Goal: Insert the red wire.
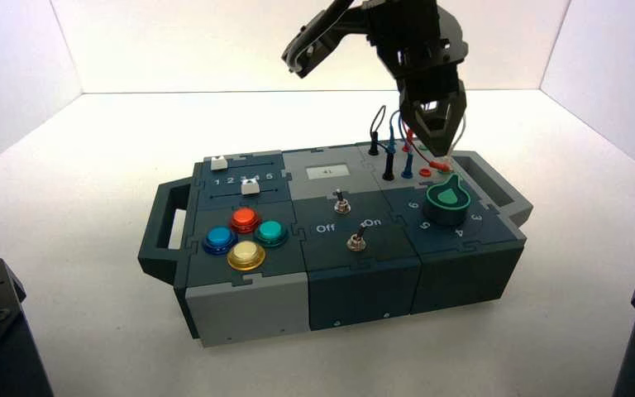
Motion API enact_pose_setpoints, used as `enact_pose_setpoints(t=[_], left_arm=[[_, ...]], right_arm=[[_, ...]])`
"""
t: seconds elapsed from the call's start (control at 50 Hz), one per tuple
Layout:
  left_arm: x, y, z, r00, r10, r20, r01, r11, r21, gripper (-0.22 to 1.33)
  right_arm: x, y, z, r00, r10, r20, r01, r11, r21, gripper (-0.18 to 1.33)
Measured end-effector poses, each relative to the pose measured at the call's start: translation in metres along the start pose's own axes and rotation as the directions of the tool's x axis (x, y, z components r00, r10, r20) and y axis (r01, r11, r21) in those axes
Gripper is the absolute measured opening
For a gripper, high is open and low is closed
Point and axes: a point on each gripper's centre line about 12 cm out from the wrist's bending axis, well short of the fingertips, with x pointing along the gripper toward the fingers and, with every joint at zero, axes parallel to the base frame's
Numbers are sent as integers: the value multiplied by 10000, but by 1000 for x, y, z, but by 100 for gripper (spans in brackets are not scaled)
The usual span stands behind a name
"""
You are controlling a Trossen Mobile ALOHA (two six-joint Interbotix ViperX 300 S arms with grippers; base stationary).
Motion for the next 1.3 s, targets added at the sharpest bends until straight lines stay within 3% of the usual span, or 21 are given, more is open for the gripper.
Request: enact_pose_setpoints(t=[1.3], left_arm=[[-1, 0, 1, 9999, -6, 122, 6, 10000, 11, -16]], right_arm=[[19, -5, 5, 9978, -355, -551, 344, 9992, -211, 88]])
